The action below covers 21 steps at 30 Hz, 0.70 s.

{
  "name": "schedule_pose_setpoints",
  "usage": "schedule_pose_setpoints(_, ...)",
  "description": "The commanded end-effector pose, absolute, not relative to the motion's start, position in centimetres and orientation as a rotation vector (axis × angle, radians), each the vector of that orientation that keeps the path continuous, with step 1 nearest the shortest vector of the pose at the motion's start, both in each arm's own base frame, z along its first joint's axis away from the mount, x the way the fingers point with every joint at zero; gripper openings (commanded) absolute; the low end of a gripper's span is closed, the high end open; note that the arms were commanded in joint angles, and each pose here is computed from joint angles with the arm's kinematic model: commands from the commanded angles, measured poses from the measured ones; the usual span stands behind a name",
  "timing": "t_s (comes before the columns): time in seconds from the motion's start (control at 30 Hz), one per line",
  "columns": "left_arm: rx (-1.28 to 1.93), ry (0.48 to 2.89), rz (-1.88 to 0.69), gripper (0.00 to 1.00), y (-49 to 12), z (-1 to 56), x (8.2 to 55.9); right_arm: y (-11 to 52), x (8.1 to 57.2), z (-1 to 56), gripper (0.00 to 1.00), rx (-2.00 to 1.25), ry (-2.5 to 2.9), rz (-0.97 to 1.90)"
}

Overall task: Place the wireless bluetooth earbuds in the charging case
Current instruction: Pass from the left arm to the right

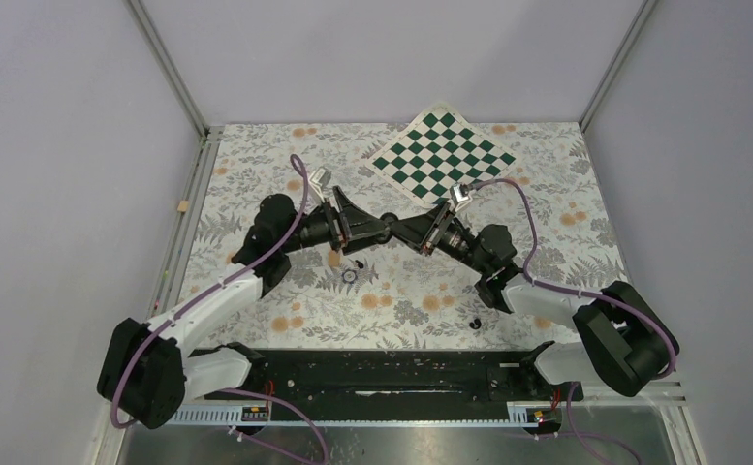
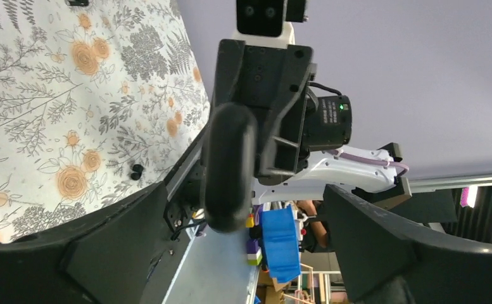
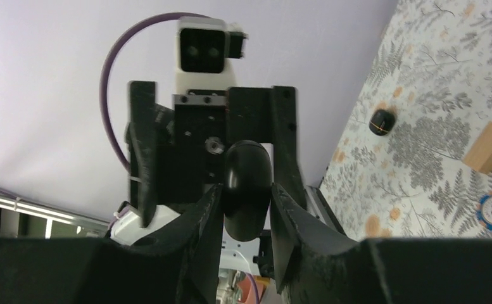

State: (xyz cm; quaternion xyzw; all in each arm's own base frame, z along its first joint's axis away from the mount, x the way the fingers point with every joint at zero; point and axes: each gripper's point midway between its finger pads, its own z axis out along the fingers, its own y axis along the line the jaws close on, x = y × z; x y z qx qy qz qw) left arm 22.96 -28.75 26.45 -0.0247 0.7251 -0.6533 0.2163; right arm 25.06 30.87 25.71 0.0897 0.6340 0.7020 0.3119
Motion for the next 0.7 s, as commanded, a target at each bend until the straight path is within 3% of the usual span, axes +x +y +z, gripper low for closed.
schedule_pose_setpoints(0.0, 0.041, 1.991, -1.654, 0.99, -26.6, 28.1, 22.7, 30.5, 24.3, 26.9, 0.0, 0.094, 1.703, 1.894)
schedule_pose_setpoints(0.07, 0.061, 1.977, -1.652, 0.97, -25.8, 28.3, 22.5, 30.5, 23.5, 26.3, 0.0, 0.025, 1.755, 1.919)
schedule_pose_setpoints(0.4, 0.245, 2.096, -1.612, 0.64, -25.5, 26.0, 21.3, 31.0, 20.3, 25.8, 0.0, -0.21, 1.817, 2.038)
schedule_pose_setpoints(0.67, 0.271, 2.002, -1.819, 0.6, -26.8, 26.6, 19.8, 31.1, 20.6, 26.2, 0.0, -0.203, 1.808, 2.045)
